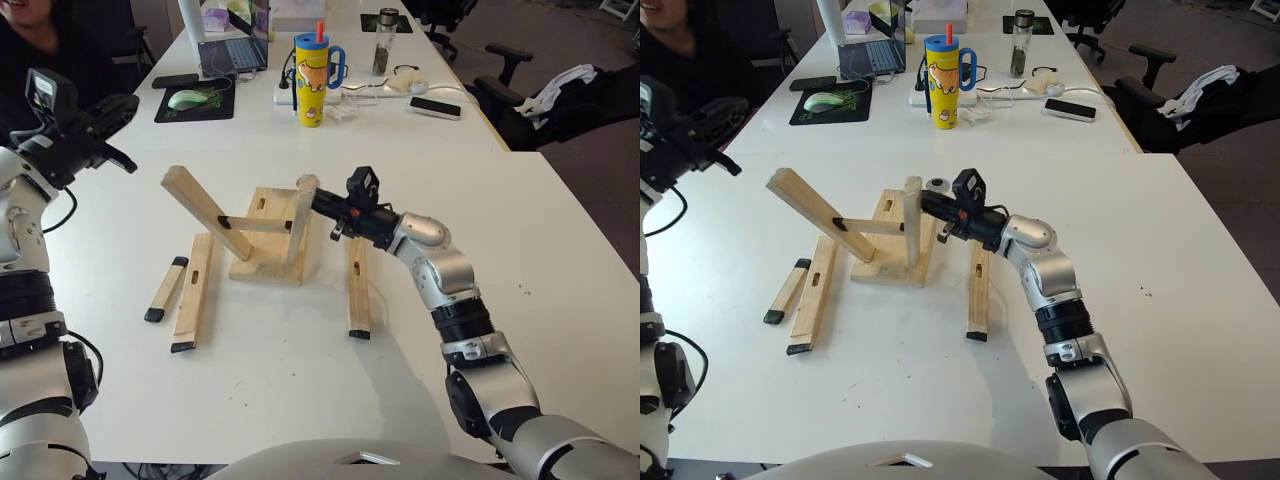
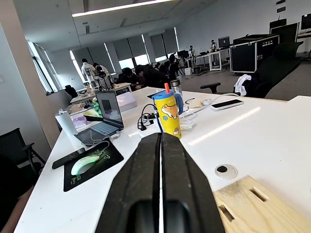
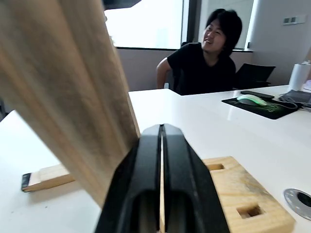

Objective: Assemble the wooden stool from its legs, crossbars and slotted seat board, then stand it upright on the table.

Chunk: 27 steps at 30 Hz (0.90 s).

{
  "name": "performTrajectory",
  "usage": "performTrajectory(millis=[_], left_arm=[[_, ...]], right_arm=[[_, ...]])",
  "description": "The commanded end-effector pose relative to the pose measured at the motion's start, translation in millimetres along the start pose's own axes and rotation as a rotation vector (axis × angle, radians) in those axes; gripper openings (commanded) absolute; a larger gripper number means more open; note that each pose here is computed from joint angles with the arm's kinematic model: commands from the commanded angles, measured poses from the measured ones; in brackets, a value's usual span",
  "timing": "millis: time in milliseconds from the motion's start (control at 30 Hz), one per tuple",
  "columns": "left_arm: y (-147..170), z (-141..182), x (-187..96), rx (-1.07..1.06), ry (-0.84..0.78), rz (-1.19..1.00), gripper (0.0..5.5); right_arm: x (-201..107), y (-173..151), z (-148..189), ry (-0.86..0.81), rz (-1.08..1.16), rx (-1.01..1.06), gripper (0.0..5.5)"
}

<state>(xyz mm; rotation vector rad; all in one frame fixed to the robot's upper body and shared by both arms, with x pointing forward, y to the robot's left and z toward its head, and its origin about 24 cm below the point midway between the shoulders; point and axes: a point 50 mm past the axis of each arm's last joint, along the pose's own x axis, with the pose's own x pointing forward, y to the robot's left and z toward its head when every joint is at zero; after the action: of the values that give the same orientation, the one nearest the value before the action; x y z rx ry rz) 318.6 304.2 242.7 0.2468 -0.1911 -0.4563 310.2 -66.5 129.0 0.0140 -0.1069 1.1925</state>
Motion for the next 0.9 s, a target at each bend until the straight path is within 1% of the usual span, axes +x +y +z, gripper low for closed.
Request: performTrajectory(millis=[33,167,333,467,533,600,700,767,833,900], left_arm=[[-0.2,5.6,3.1,-0.006,-0.038,0.004,0.01],[-4.4,15.2,11.2,-0.052,-0.119,-0.001,0.01],[-7.9,4.4,10.8,-0.071,-0.099,0.003,0.01],[-10.7,2.5,12.0,-0.083,-0.103,0.004,0.01],[-13.4,1.7,14.6,-0.092,-0.109,-0.003,0.01],[-14.8,0.3,16.7,-0.092,-0.109,-0.008,0.01],[-14.0,8.5,16.3,-0.077,-0.13,-0.002,0.01],[-10.7,19.5,14.9,-0.089,-0.166,0.001,0.01],[-4.0,33.6,8.9,-0.165,-0.224,-0.024,0.01],[7.0,46.5,-3.9,-0.252,-0.269,-0.068,0.01]], right_arm=[[16.9,25.0,-0.1,0.024,0.112,-0.038,0.0],[22.5,36.7,-2.5,0.03,0.135,-0.037,0.0],[24.4,52.1,0.0,0.031,0.219,-0.042,0.0],[42.4,72.8,3.2,0.009,0.285,-0.036,0.0],[52.3,82.0,-1.3,0.017,0.298,-0.037,0.0],[56.8,80.8,-5.7,0.04,0.256,-0.043,0.0],[42.7,60.4,-7.1,0.085,0.136,-0.077,0.0],[21.6,41.9,-7.7,0.134,0.032,-0.1,0.0],[-3.4,25.8,-13.0,0.223,-0.06,-0.142,0.0],[-22.8,13.9,-21.9,0.294,-0.132,-0.145,0.0]])
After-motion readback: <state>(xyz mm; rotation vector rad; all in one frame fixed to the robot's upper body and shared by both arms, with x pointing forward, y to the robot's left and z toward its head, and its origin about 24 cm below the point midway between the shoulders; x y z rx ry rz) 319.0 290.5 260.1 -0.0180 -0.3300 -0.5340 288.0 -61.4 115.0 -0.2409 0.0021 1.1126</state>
